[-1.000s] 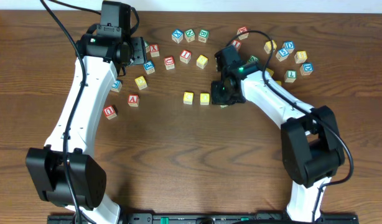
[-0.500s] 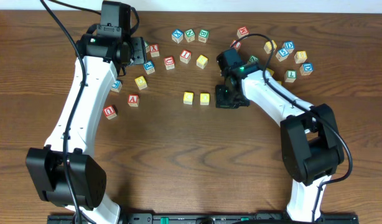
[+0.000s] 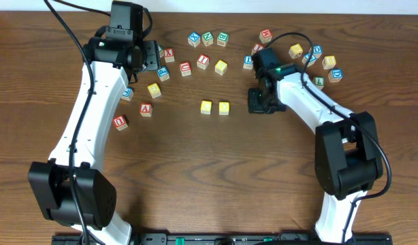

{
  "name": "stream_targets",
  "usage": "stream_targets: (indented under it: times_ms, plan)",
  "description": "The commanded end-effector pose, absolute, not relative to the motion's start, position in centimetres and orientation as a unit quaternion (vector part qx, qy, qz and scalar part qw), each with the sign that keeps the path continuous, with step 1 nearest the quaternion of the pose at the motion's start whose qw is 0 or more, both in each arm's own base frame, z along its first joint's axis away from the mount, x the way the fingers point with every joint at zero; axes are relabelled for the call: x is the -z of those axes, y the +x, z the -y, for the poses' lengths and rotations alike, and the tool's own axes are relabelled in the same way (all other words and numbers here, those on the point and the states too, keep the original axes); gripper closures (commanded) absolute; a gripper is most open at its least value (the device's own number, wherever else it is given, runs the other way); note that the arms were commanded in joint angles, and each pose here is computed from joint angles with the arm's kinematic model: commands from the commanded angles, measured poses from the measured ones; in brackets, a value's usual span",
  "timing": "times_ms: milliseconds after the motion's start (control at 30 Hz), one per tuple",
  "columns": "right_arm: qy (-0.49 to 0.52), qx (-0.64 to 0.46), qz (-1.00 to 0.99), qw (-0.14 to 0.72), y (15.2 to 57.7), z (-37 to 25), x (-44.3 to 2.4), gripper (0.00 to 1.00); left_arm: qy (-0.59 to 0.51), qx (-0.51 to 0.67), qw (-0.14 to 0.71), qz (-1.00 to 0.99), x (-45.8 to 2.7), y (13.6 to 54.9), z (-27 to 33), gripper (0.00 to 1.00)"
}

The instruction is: Spell out CORL

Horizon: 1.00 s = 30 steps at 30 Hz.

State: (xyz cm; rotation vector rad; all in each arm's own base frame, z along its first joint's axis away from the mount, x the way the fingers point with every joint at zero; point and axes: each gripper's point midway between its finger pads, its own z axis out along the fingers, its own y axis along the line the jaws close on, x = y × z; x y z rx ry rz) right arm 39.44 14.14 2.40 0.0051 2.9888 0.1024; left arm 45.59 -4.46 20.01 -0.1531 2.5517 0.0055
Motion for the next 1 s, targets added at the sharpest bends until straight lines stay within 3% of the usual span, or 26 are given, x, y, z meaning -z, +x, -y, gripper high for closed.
stream_targets:
  times_ms: [0,233,967]
  plan:
    - [-0.035,-0.060,-0.994,0.086,40.6,-15.3,-3.8,0.99,-0.054,-0.005,0.282,-0.958,-19.4,45.7,4.5,0.33]
    - [-0.045,-0.068,-0.990,0.112,42.1,-16.4,-5.8,0.99,-0.054,-0.005,0.282,-0.958,-19.4,45.7,4.5,0.33]
    - [-0.042,-0.068,-0.991,0.109,40.7,-15.9,-1.0,0.99,-0.054,-0.005,0.282,-0.958,-19.4,45.7,4.5,0.33]
